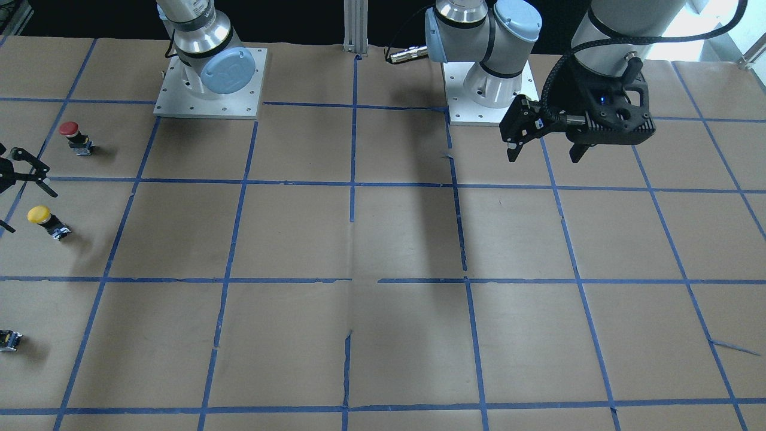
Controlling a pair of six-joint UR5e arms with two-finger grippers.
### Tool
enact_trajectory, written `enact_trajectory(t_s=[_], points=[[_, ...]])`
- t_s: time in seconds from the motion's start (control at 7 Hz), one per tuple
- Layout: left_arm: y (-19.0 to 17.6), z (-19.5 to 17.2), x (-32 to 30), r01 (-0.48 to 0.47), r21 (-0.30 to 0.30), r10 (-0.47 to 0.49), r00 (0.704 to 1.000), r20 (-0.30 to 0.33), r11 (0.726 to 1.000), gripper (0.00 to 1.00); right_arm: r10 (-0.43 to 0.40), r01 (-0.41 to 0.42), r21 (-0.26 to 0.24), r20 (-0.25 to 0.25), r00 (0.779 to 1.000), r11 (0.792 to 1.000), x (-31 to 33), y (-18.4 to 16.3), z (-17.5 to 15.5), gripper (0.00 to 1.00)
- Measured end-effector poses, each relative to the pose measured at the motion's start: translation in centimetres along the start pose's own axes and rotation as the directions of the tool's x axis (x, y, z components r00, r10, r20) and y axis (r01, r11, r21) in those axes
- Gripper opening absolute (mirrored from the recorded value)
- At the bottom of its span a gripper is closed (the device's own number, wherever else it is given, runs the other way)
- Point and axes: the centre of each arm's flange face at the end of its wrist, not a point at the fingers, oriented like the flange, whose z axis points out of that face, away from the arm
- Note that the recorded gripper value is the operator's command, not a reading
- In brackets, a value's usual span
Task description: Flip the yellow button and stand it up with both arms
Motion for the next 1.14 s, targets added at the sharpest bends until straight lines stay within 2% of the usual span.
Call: enact_trajectory(t_s=[0.14, 0.29, 0.43, 0.57, 0.71, 0.86, 1.14], points=[[0.0, -0.2, 0.0, 0.000, 0.003, 0.000, 1.000, -0.002, 1.000, 0.99, 0.112, -0.113, -0.061, -0.014, 0.994, 0.992, 0.3, -0.4, -1.4, 1.00], [0.0, -0.3, 0.0, 0.000, 0.005, 0.000, 1.000, -0.004, 1.000, 0.99, 0.196, -0.201, -0.110, -0.050, 0.979, 0.973, 0.8, -1.4, -3.7, 1.00], [0.0, -0.3, 0.0, 0.000, 0.004, 0.000, 1.000, -0.004, 1.000, 0.99, 0.277, -0.286, -0.146, -0.074, 0.958, 0.947, 0.9, -3.3, -6.0, 1.00], [0.0, -0.2, 0.1, 0.000, 0.003, 0.000, 1.000, -0.005, 1.000, 0.99, 0.378, -0.388, -0.174, -0.087, 0.922, 0.905, 0.2, -6.3, -8.0, 1.00], [0.0, -0.2, 0.1, 0.000, 0.002, 0.000, 1.000, -0.005, 1.000, 0.99, 0.492, -0.506, -0.190, -0.117, 0.862, 0.841, -1.3, -10.7, -10.0, 1.00], [0.0, -0.2, 0.1, 0.000, 0.003, 0.000, 1.000, -0.004, 1.000, 0.99, 0.601, -0.621, -0.194, -0.156, 0.784, 0.760, -3.6, -15.3, -11.5, 1.00], [0.1, -0.3, 0.0, 0.000, 0.004, 0.000, 1.000, -0.003, 1.000, 0.99, 0.757, -0.797, -0.215, -0.252, 0.603, 0.564, -8.1, -23.9, -12.2, 1.00]])
